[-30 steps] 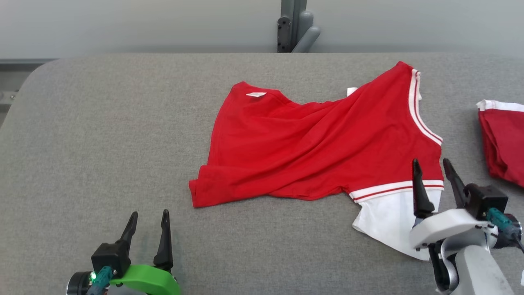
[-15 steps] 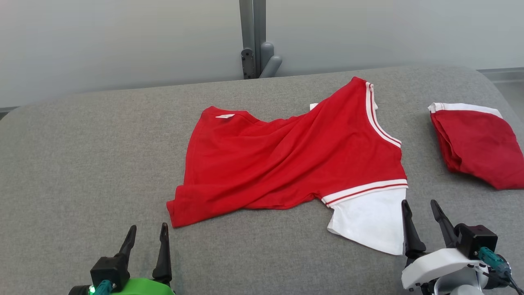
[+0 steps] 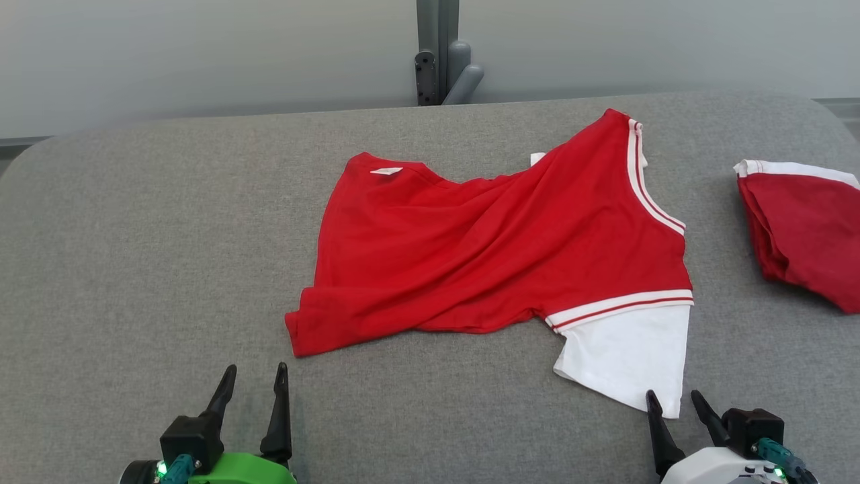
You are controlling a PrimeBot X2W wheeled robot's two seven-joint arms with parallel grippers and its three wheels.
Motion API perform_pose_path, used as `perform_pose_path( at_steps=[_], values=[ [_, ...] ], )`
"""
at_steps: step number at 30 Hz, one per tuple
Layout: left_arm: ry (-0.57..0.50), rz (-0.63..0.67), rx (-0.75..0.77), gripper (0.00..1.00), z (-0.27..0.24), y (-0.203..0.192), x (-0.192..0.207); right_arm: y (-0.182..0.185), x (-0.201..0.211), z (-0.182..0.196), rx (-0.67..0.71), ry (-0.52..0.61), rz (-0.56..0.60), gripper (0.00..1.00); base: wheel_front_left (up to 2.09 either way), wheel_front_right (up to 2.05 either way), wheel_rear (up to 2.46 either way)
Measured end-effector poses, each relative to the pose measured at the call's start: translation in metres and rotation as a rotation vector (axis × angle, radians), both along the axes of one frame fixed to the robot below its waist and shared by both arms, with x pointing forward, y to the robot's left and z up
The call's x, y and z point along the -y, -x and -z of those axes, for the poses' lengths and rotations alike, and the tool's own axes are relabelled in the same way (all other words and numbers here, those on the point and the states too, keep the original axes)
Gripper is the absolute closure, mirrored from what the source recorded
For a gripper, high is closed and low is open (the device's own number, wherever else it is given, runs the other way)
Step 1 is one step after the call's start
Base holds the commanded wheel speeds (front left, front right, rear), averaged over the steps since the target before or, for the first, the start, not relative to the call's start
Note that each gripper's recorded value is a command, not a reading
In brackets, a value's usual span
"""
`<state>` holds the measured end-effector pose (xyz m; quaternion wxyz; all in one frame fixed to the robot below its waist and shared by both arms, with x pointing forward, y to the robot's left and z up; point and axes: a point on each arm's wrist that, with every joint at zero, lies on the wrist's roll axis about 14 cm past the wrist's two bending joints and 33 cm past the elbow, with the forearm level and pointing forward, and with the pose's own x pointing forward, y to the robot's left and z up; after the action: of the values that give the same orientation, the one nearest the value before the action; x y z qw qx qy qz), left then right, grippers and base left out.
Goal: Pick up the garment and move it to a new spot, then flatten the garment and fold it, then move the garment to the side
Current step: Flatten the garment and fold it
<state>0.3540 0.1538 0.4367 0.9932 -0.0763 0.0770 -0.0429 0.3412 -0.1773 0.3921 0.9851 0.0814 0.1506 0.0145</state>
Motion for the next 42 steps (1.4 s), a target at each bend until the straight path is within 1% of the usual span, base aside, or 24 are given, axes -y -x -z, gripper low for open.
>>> perform_pose_path(
  at_steps=[5, 8, 9, 10, 12, 16, 20, 23, 26, 32, 38, 42],
  values=[
    [-0.001, -0.003, -0.008, 0.00, 0.003, -0.001, -0.001, 0.004, -0.001, 0.018, -0.065, 0.006, -0.007, 0.00, 0.00, 0.00, 0.00],
    [-0.001, -0.003, -0.007, 0.00, 0.002, -0.003, -0.001, 0.002, -0.006, 0.022, -0.076, 0.004, -0.021, 0.00, 0.00, 0.00, 0.00],
    [-0.001, -0.004, -0.008, 0.00, 0.002, -0.004, -0.001, 0.001, -0.008, 0.022, -0.077, 0.001, -0.027, 0.07, 0.00, 0.00, 0.00],
    [-0.001, -0.004, -0.008, 0.00, 0.003, -0.004, -0.001, -0.001, -0.009, 0.023, -0.078, -0.001, -0.031, 0.49, 0.00, 0.00, 0.00],
    [-0.002, -0.003, -0.010, 0.00, 0.003, -0.005, -0.001, -0.003, -0.013, 0.025, -0.084, -0.004, -0.043, 1.00, 0.00, 0.00, 0.00],
    [-0.002, -0.002, -0.011, 0.00, 0.004, -0.006, -0.001, -0.004, -0.020, 0.028, -0.097, -0.024, -0.055, 1.00, 0.00, 0.00, 0.00],
    [0.002, 0.003, -0.007, 0.00, 0.002, -0.007, 0.001, -0.007, -0.011, 0.020, -0.071, -0.037, -0.013, 1.00, 0.00, 0.00, 0.00],
    [0.008, 0.014, -0.003, 0.00, 0.001, -0.008, 0.005, -0.008, 0.012, 0.008, -0.027, -0.016, 0.047, 1.00, 0.00, 0.00, 0.00],
    [0.014, 0.032, -0.002, 0.00, 0.001, -0.009, 0.012, -0.004, 0.041, -0.004, 0.010, 0.039, 0.092, 1.00, 0.00, 0.00, 0.00],
    [0.034, 0.091, -0.023, 0.00, 0.007, -0.009, 0.031, 0.007, 0.068, -0.011, 0.029, 0.087, 0.153, 1.00, 0.00, 0.00, 0.00],
    [0.072, 0.161, -0.106, 0.00, 0.030, -0.001, 0.052, 0.007, 0.062, -0.009, 0.022, 0.080, 0.148, 1.00, 0.00, 0.00, 0.00],
    [0.086, 0.182, -0.142, 0.00, 0.039, 0.002, 0.059, 0.004, 0.059, -0.009, 0.023, 0.082, 0.140, 1.00, 0.00, 0.00, 0.00]
  ],
)
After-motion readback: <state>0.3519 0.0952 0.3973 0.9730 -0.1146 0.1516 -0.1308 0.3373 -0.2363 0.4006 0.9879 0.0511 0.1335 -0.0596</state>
